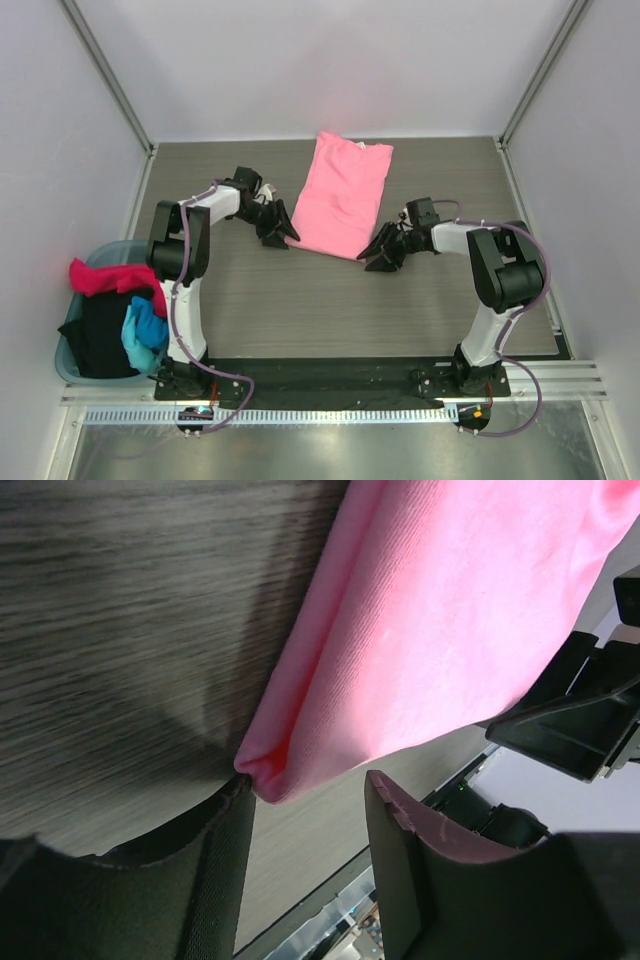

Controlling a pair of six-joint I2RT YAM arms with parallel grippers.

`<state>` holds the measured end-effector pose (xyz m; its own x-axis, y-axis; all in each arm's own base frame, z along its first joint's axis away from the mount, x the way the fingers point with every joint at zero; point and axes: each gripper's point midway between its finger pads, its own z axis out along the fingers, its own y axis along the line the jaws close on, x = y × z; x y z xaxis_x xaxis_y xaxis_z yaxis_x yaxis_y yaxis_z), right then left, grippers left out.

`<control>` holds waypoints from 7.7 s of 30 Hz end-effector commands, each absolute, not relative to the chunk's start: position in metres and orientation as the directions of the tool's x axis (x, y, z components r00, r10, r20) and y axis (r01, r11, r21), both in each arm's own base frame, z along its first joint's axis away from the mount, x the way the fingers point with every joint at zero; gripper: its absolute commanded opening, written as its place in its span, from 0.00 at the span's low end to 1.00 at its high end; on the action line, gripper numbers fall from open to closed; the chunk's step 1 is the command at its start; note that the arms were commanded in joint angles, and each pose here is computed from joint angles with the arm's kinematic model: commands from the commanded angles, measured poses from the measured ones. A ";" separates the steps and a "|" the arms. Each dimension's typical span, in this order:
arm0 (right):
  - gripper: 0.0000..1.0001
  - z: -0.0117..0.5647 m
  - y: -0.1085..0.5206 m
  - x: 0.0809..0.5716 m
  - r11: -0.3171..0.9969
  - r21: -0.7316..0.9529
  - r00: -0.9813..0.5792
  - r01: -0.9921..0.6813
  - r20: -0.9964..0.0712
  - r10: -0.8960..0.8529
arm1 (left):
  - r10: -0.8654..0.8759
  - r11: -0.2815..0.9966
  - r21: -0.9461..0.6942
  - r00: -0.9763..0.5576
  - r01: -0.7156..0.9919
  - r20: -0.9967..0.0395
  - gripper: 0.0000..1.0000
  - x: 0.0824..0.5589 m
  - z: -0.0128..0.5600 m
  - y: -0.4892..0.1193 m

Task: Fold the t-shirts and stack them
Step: Fold the tshirt

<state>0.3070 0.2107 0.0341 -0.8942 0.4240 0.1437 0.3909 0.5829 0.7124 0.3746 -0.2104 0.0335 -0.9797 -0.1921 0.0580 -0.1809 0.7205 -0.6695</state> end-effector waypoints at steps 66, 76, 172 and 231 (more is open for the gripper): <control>0.02 0.147 0.151 0.289 0.619 0.785 -0.874 0.029 -0.281 0.397 | -0.155 0.665 -0.738 -0.946 0.113 -0.285 0.00 0.340 0.151 -0.226; 0.02 0.192 0.125 0.406 0.621 0.780 -0.759 -0.084 -0.454 0.467 | -0.128 0.665 -0.694 -0.874 0.275 -0.469 0.00 0.449 0.189 -0.239; 0.56 0.109 0.136 0.557 0.765 0.523 -0.739 -0.376 -0.667 0.093 | -0.037 0.714 -0.613 -0.855 0.339 -0.517 0.47 0.473 0.138 -0.213; 0.01 0.120 0.182 0.606 0.611 0.599 -0.672 -0.518 -0.727 0.142 | 0.005 0.719 -0.532 -0.769 0.447 -0.639 0.00 0.542 0.119 -0.241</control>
<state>0.5917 0.1744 0.0517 -0.7767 0.1326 -0.6157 -0.4051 0.6434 0.6496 0.5461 -0.2332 0.0591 -0.8336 -0.0056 -0.5524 0.3566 0.7582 -0.5459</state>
